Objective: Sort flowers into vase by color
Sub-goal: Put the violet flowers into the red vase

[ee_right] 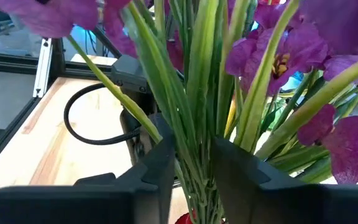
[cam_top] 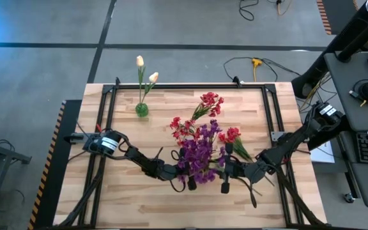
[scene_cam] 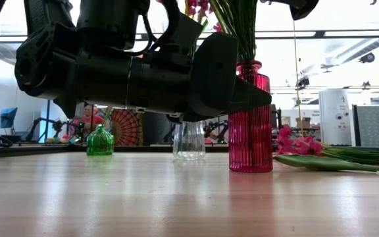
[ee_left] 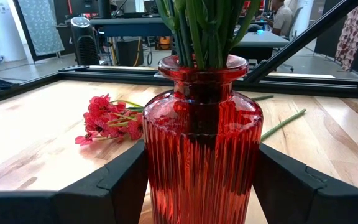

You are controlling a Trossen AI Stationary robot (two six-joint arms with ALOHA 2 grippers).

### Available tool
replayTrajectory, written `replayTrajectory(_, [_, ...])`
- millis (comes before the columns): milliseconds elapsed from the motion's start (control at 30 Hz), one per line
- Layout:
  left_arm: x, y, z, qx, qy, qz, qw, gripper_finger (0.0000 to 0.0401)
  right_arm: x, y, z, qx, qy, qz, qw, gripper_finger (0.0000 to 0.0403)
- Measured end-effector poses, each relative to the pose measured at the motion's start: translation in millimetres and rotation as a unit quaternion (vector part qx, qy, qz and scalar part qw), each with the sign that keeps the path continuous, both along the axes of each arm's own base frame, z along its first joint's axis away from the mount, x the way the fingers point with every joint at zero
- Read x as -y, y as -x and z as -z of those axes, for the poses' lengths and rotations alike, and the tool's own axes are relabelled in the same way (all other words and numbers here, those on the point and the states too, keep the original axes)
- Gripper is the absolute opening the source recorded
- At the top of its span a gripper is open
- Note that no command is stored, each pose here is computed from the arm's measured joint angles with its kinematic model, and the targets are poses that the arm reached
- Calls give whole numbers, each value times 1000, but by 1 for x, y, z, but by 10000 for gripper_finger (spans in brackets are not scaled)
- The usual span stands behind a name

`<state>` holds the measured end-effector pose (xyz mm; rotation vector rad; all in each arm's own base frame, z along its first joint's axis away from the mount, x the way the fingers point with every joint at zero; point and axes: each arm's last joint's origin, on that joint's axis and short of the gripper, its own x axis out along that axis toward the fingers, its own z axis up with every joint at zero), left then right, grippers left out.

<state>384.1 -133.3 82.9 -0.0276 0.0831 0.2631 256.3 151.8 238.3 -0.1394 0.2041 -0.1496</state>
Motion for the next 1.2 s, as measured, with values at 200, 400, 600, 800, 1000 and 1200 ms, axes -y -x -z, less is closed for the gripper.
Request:
replayTrajectory(200, [0,0,0,0,0,0,1000,231,0,0,0,0,-3,2,1000,41])
replayTrajectory(400, [0,0,0,0,0,0,1000,231,1,0,2,-7,-14,7,1000,13])
replayTrajectory(600, [0,0,0,0,0,0,1000,231,2,1,4,-15,-23,12,1000,11])
replayTrajectory(800, [0,0,0,0,0,0,1000,231,3,1,4,-18,-21,13,1000,11])
replayTrajectory(1000, [0,0,0,0,0,0,1000,231,3,1,5,-22,-20,13,999,11])
replayTrajectory(1200, [0,0,0,0,0,0,1000,231,3,1,6,-25,-19,14,999,11])
